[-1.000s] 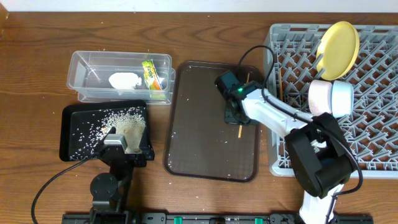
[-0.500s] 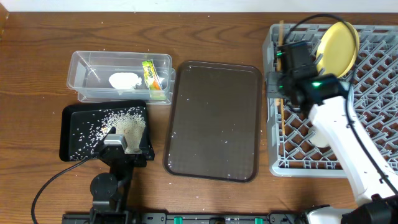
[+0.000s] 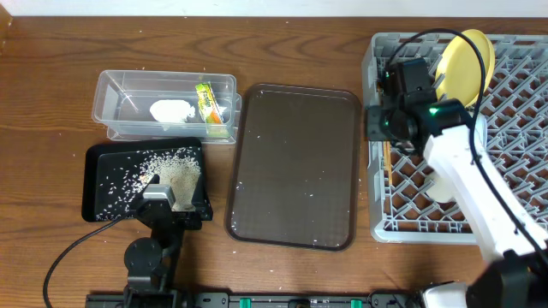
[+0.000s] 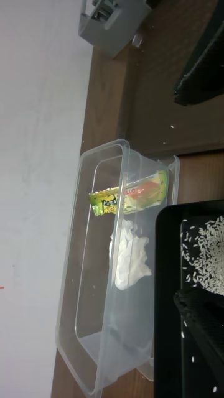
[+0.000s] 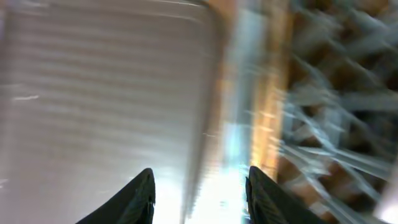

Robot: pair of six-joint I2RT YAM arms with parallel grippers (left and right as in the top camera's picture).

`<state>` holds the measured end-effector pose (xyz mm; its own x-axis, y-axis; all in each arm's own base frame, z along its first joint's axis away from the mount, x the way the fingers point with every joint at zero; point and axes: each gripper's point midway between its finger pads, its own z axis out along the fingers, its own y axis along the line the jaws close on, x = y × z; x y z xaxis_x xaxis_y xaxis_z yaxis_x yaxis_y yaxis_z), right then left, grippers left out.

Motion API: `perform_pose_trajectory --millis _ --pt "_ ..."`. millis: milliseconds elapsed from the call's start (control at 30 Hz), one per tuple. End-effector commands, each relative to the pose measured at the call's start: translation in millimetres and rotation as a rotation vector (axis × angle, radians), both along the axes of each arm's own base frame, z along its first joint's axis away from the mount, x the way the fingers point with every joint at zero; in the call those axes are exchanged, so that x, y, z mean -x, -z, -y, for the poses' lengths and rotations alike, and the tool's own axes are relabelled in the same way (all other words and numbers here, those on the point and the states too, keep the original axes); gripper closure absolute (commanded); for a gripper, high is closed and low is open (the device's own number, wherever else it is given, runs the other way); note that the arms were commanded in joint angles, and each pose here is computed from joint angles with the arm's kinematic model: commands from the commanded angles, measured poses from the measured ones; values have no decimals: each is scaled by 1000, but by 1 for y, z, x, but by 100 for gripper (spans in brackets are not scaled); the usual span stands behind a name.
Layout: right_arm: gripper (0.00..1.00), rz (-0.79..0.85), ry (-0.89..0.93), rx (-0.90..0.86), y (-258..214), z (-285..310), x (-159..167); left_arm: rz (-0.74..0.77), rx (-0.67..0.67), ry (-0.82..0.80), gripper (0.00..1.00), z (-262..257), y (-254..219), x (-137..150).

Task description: Sort waste into correct bins and load items into the dishwasher rack

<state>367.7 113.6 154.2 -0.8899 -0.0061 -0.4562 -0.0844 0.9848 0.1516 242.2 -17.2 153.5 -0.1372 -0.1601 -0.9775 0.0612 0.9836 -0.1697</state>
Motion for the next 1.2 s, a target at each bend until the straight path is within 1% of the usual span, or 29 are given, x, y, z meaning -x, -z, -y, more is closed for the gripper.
perform_pose_trajectory --millis 0,100,200,300,433,600,667,700,733,933,1067,1167 --pt "52 44 -160 -146 -32 -53 18 -30 -13 3 4 0 14 0" --pt "52 32 -220 -148 -32 -74 31 -30 -13 3 4 0 14 0" --pt "52 57 -252 -158 -42 -84 38 -31 -13 3 4 0 14 0" --pt "52 149 -256 -189 -72 -82 40 -30 -13 3 4 0 14 0" --pt "48 301 -265 -240 -120 -79 46 -30 -13 3 4 0 14 0" --pt "43 461 -305 -241 -169 -65 69 -30 -13 3 4 0 14 0" --pt "32 504 -300 -243 -182 -59 78 -30 -13 3 4 0 14 0" --pt "9 519 -300 -249 -188 -57 82 -30 -13 3 4 0 14 0" --pt "1 530 -301 -252 -192 -56 85 -30 -13 3 4 0 14 0" --pt "1 561 -305 -272 -204 -51 99 -31 -13 3 4 0 14 0" --pt "1 556 -301 -267 -202 -50 98 -31 -13 3 4 0 14 0" --pt "1 516 -301 -253 -193 -49 101 -30 -13 3 4 0 14 0"
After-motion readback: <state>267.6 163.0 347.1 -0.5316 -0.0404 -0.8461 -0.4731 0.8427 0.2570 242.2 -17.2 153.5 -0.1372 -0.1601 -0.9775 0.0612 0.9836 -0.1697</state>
